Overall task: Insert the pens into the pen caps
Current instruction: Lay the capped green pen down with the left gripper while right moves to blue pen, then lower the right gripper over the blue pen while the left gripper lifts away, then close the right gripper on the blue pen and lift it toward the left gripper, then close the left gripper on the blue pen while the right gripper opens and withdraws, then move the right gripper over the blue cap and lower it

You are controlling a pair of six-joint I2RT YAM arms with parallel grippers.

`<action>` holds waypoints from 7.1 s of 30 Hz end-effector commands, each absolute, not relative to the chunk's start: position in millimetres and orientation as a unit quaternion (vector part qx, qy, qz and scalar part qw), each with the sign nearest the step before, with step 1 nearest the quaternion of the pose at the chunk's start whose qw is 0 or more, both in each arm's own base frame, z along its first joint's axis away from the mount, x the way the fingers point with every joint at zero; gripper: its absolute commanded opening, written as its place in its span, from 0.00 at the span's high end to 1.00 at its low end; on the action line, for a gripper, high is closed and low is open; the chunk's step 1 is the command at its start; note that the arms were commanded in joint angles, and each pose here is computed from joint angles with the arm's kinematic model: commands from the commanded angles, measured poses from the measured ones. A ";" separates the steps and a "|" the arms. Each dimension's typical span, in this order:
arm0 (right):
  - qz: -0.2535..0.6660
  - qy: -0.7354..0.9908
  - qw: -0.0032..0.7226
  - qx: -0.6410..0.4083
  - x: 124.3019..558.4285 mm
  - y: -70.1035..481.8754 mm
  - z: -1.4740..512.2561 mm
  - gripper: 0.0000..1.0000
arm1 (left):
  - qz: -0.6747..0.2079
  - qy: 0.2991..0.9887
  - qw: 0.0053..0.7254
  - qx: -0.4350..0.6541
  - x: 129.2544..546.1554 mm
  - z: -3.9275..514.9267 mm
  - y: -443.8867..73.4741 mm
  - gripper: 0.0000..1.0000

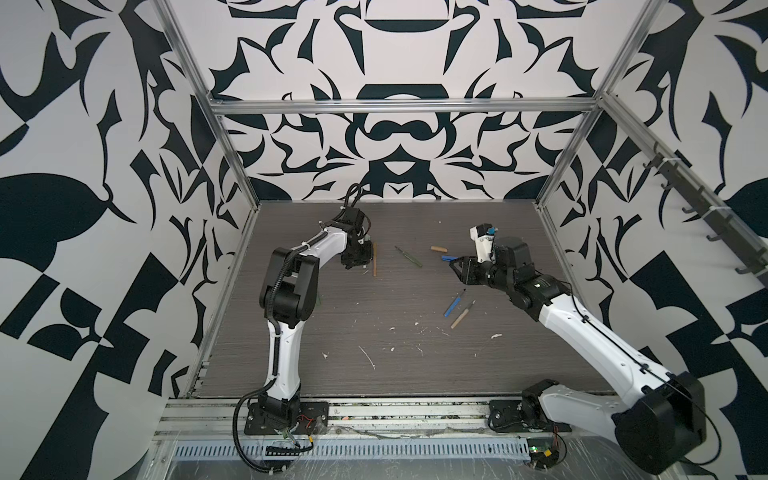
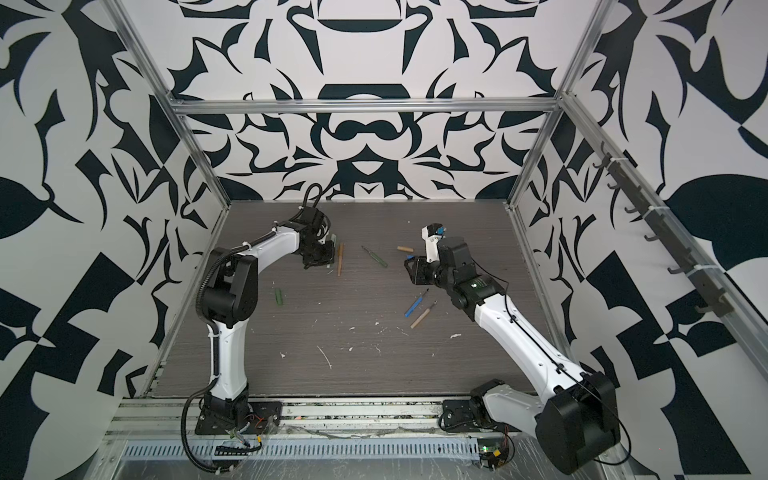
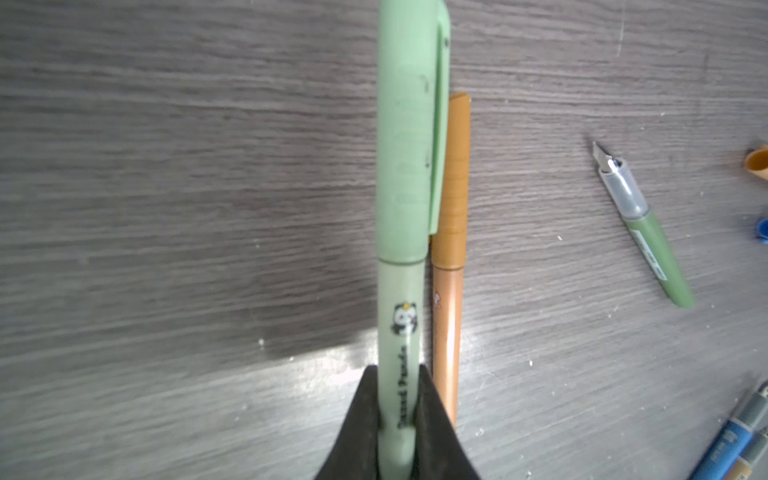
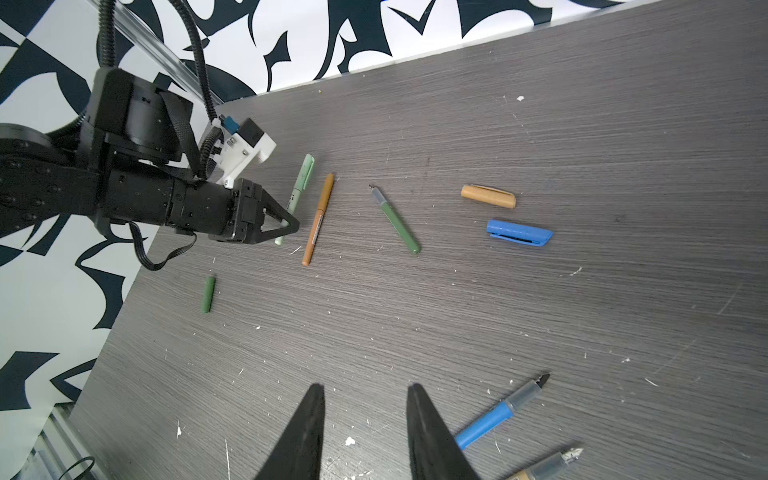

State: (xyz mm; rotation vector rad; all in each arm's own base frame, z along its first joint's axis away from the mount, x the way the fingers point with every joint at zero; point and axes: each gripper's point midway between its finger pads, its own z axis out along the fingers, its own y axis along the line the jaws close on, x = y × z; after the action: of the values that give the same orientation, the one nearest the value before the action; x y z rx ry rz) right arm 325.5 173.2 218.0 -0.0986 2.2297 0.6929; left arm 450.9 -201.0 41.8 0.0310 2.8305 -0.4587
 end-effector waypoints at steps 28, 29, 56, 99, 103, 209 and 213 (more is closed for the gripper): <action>0.164 0.924 0.337 0.077 342.8 129.7 180.8 0.64 | -0.198 0.955 0.218 0.025 424.6 134.3 -195.9 0.61; 0.155 0.930 0.322 0.083 342.3 128.0 172.2 0.64 | -0.208 0.950 0.230 0.026 420.9 141.8 -197.7 0.61; 0.087 0.965 0.134 0.210 335.5 128.3 42.2 0.76 | -0.436 0.787 0.419 0.121 311.3 195.1 -256.8 0.53; 0.183 0.950 0.204 0.152 366.1 180.8 76.7 0.94 | -0.476 0.761 0.421 0.129 298.8 207.7 -261.4 0.53; 0.245 0.921 0.288 0.090 373.3 212.4 132.9 0.94 | -0.497 0.760 0.405 0.104 304.6 195.8 -265.9 0.53; 0.065 0.966 0.224 0.115 504.4 114.3 66.9 0.51 | -0.392 0.743 0.474 0.264 238.2 222.8 -280.7 0.96; 0.060 0.969 0.214 0.106 500.1 118.3 58.9 0.51 | -0.391 0.744 0.473 0.264 237.8 221.7 -280.3 0.96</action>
State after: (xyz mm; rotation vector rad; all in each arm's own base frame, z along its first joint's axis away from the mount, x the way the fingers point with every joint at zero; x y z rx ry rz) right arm 497.6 112.7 42.4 0.3330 2.7042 0.1655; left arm 240.1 -282.9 224.4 0.6423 1.8198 -0.9710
